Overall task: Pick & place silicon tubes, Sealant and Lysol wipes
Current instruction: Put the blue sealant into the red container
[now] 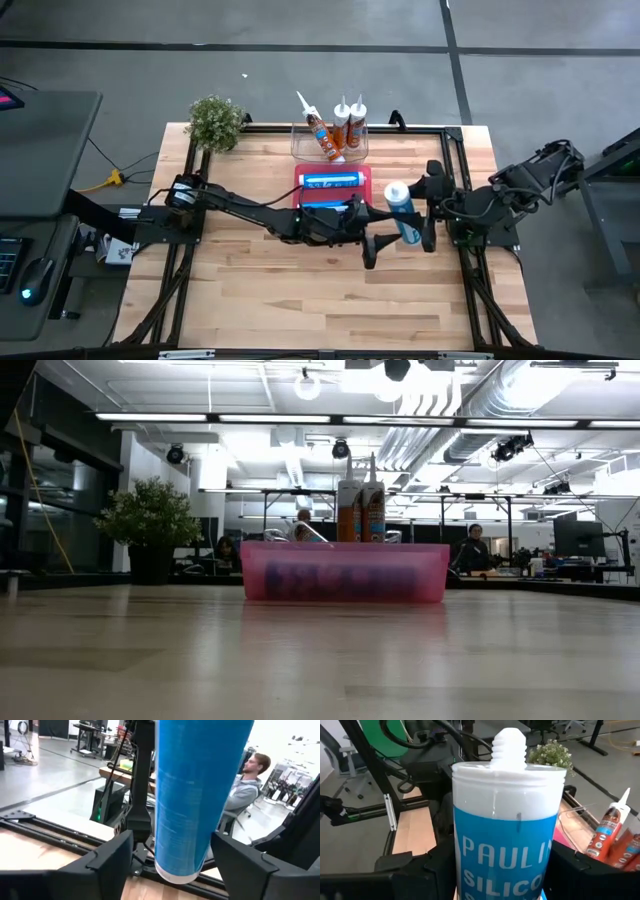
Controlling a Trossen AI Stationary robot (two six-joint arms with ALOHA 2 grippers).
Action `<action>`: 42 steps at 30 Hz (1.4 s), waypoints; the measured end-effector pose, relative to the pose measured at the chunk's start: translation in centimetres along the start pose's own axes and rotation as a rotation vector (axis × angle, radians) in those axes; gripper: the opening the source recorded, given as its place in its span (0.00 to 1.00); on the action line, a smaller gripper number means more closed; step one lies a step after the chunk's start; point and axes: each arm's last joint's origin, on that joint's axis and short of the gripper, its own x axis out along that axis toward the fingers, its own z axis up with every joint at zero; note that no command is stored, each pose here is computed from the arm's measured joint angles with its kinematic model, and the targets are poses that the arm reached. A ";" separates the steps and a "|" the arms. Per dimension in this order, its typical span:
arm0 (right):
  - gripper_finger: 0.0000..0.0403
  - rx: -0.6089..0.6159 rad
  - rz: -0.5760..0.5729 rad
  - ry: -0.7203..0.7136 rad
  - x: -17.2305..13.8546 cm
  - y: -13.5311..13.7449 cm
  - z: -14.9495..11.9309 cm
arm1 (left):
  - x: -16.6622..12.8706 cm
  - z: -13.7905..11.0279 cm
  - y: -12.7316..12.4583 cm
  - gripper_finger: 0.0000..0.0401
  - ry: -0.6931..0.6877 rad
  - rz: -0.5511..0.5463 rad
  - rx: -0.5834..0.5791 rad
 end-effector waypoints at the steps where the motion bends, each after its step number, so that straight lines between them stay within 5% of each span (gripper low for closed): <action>1: 0.52 -0.001 -0.006 0.002 0.0 0.0 0.0 | 0.0 0.0 0.0 0.67 -0.002 -0.001 -0.006; 10: 0.52 -0.037 -0.014 -0.024 0.8 -0.2 0.5 | 0.0 0.8 -0.3 0.71 -0.056 -0.088 -0.032; 42: 0.52 -0.051 0.047 -0.145 2.9 0.5 2.1 | -0.2 1.8 -0.6 0.68 -0.153 -0.116 -0.070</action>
